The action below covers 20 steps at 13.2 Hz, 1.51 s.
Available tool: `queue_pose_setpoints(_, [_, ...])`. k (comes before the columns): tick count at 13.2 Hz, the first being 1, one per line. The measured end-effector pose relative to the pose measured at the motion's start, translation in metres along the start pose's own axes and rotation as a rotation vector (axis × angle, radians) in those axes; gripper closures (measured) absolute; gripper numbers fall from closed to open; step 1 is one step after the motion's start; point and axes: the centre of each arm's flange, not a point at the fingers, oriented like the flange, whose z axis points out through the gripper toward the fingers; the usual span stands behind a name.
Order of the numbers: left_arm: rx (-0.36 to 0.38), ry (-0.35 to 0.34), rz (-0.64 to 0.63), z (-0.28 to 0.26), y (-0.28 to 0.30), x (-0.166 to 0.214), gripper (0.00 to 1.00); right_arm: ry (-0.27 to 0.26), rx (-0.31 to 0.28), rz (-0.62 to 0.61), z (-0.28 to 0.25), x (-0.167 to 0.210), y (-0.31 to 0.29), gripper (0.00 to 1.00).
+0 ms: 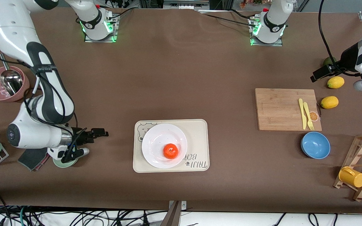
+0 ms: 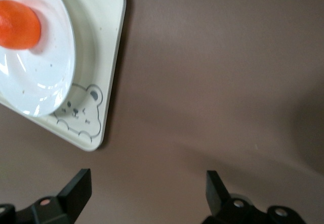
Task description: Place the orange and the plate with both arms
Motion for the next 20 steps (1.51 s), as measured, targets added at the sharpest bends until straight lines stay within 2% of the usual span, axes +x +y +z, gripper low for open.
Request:
queue_pose_setpoints(3, [0.0,0.0,0.0,0.0,0.0,0.0,0.0,-0.058,-0.034,0.012,-0.038,-0.016,-0.014,0.0])
queue_pose_setpoints(5, [0.0,0.0,0.0,0.0,0.0,0.0,0.0,-0.065,-0.059,0.021,-0.056,-0.024,-0.013,0.0])
queue_pose_setpoints(7, [0.0,0.0,0.0,0.0,0.0,0.0,0.0,-0.065,-0.115,0.052,-0.081,-0.033,-0.017,0.0])
queue_pose_setpoints(10, [0.0,0.0,0.0,0.0,0.0,0.0,0.0,-0.03,-0.18,0.178,-0.123,-0.058,-0.058,0.0])
queue_pose_setpoints(14, [0.0,0.0,0.0,0.0,0.0,0.0,0.0,0.031,-0.254,0.232,-0.185,-0.116,-0.083,0.0])
queue_pose_setpoints(17, [0.0,0.0,0.0,0.0,0.0,0.0,0.0,0.024,-0.262,0.301,-0.223,-0.158,-0.065,0.0])
queue_pose_setpoints(20, [0.0,0.0,0.0,0.0,0.0,0.0,0.0,0.038,-0.267,0.349,-0.247,-0.179,-0.048,0.0])
